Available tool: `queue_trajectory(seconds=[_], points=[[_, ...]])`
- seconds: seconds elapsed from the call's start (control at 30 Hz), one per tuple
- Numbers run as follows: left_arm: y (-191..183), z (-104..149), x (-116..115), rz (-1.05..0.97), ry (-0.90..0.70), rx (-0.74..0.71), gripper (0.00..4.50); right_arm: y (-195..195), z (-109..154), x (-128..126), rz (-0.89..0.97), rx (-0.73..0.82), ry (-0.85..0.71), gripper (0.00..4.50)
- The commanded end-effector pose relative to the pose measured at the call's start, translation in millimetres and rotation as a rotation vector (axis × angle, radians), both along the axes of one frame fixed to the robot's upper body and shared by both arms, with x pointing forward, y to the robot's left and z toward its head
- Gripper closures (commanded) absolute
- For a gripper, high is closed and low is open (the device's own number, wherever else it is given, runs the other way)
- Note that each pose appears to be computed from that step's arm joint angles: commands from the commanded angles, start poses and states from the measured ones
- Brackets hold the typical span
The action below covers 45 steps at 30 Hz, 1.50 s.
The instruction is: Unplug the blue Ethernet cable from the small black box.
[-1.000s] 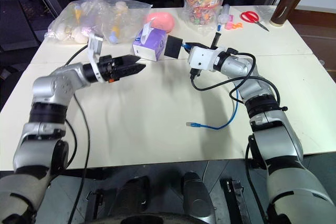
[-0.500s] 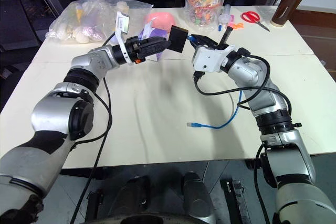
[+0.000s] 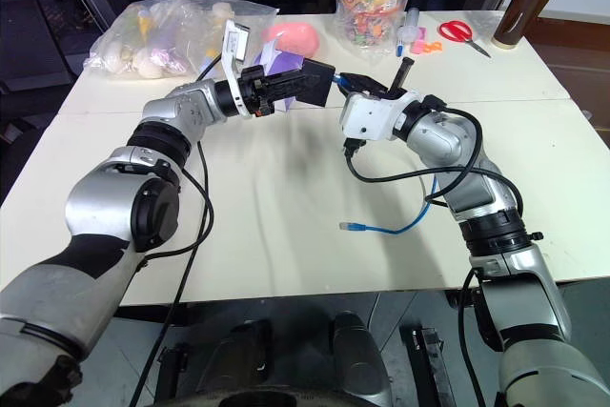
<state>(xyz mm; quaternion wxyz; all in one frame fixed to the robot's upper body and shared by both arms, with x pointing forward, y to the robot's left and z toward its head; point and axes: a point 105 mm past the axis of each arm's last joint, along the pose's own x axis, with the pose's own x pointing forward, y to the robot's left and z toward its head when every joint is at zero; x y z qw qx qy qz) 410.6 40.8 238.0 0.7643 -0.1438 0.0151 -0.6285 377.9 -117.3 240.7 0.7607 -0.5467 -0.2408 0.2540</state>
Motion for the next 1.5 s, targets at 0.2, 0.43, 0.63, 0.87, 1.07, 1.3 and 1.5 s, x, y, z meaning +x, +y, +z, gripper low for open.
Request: queue_trajectory(seconds=[0.2, 0.43, 0.63, 0.87, 1.07, 1.3, 1.5], points=[[13.8, 14.0, 3.9, 0.039, 0.029, -0.115, 4.01, -36.1, 12.4, -19.6, -0.087, 0.389, 0.150, 2.36], [16.6, 32.7, -7.8, -0.089, 0.159, -0.342, 4.01, -17.2, 10.4, -70.4, 0.325, 1.378, 0.758, 2.36], [11.0, 30.0, -28.0, -0.248, 0.203, -0.351, 4.01, -11.4, 17.8, -75.0, 0.439, 1.604, 0.848, 2.36], [-1.2, 19.1, -41.6, -0.319, 0.239, -0.328, 4.01, 5.6, 22.0, -73.2, 0.478, 1.568, 0.886, 2.36], [-5.5, 20.1, -44.2, -0.325, 0.248, -0.341, 4.01, 10.7, 21.7, -71.2, 0.484, 1.548, 0.899, 2.36], [-6.8, 18.8, -46.0, -0.328, 0.254, -0.343, 4.01, 11.1, 20.9, -69.3, 0.490, 1.550, 0.902, 2.36], [-6.8, 17.6, -46.5, -0.325, 0.256, -0.338, 4.01, 13.0, 21.9, -68.4, 0.514, 1.554, 0.907, 2.86]])
